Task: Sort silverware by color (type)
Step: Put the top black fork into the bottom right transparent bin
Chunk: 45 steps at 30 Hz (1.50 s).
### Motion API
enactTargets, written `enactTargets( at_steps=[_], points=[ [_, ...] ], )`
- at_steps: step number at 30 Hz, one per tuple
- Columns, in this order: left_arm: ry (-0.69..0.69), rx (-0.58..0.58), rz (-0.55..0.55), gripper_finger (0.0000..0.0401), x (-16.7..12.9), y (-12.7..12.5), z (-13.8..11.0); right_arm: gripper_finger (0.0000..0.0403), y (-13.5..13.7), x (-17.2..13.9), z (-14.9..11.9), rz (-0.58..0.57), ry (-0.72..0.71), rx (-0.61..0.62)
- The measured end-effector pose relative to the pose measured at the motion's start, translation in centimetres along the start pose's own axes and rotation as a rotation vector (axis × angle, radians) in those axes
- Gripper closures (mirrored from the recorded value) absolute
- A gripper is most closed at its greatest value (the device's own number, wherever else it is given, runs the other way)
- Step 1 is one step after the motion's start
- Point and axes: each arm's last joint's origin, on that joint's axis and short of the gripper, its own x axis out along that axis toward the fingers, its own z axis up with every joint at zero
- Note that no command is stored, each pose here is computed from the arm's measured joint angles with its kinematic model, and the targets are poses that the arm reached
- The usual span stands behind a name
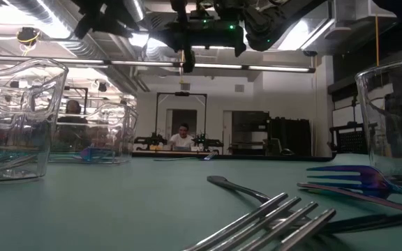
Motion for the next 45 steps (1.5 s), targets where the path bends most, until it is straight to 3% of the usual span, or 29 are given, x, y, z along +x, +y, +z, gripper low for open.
enactTargets(
  at_steps=[18,45],
  points=[
    [-0.047,-0.01,-0.059,0.0285,0.1,-0.6,0.6,0.0403,2.8,0.1,-2.1,0.024,0.011,-0.075],
    [0.039,0.027,-0.078,0.0287,1.7,-1.6,-0.6,0.0403,3.3,0.1,-1.2,0.068,-0.08,-0.067]
  ],
)
